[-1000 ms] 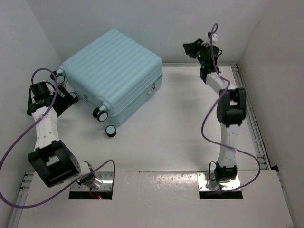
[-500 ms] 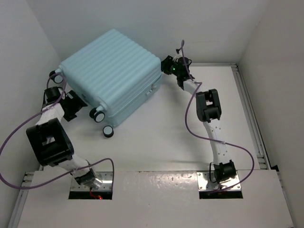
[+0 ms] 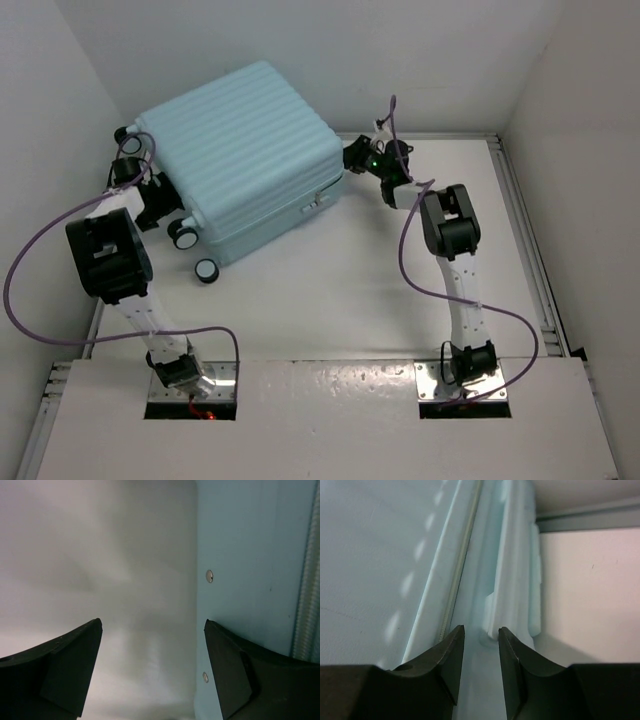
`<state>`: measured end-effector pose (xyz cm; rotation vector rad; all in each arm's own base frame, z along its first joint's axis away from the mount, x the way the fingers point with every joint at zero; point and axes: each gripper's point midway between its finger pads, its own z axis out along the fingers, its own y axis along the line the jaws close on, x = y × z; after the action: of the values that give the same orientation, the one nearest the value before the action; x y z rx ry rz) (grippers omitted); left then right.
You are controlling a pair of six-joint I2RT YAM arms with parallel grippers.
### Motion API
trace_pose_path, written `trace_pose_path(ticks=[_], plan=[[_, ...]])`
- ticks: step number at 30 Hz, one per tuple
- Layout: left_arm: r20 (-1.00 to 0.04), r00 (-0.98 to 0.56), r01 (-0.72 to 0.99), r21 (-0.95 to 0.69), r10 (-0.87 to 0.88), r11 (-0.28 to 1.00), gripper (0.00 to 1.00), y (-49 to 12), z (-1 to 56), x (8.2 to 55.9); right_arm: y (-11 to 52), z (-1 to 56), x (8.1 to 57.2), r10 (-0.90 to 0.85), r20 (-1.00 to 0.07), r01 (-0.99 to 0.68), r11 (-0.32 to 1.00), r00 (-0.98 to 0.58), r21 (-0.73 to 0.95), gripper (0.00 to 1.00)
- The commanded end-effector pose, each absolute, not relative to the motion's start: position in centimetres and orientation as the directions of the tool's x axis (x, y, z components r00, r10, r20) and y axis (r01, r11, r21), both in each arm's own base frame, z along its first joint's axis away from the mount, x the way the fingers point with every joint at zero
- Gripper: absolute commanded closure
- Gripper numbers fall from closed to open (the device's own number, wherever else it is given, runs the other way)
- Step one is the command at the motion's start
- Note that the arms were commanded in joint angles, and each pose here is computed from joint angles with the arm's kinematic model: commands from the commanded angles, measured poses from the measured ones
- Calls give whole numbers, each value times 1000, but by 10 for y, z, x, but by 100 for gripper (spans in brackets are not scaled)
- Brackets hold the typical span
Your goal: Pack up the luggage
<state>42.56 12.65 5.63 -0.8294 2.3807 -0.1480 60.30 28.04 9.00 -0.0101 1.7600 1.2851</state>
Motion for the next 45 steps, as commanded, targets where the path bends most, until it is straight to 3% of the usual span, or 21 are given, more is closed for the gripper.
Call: trace_pose_path(ticks=[1,2,6,11,16,21,26,30,33,34,35,36,39,45], plan=[[-603,-686,-179,-403,-408,897,11,14,80,495,376,126,443,96,-735,-738,12,-671,675,65],[-620,-696,-127,-390,-362,912,11,-7,86,502,375,150,432,93,-765,-769,-20,-638,639,65],[-616,-743,-27,-362,-261,932,12,-54,79,503,367,152,364,-15,-793,-785,-138,-608,604,67],[-591,-792,94,-365,-153,926,13,-112,71,475,328,152,318,-45,-774,-765,-122,-632,632,68],[-594,-789,114,-389,-155,914,13,-143,81,455,285,142,341,40,-731,-730,43,-681,682,68],[-600,-767,76,-436,-227,897,13,-148,102,447,241,163,421,195,-738,-709,207,-646,674,65],[-664,-705,45,-393,-249,919,9,-128,139,442,211,196,479,284,-764,-706,294,-579,645,60],[-755,-589,-24,-341,-289,940,4,-67,179,437,176,213,485,298,-802,-709,376,-517,597,54],[-801,-549,-61,-245,-238,968,2,-15,206,431,125,214,481,225,-885,-704,540,-408,461,47],[-810,-537,-92,-221,-235,971,2,7,211,428,108,181,478,145,-888,-646,637,-436,421,45],[-825,-522,-93,-197,-217,976,2,17,222,424,95,208,471,113,-924,-650,679,-365,340,43],[-830,-522,-116,-156,-194,981,2,34,224,417,77,200,461,63,-926,-600,745,-371,291,41],[-870,-479,-77,-89,-115,993,2,42,246,399,52,182,428,9,-931,-579,781,-365,234,41],[-920,-388,99,19,57,995,2,8,274,362,81,168,337,-105,-912,-682,698,-398,218,45]])
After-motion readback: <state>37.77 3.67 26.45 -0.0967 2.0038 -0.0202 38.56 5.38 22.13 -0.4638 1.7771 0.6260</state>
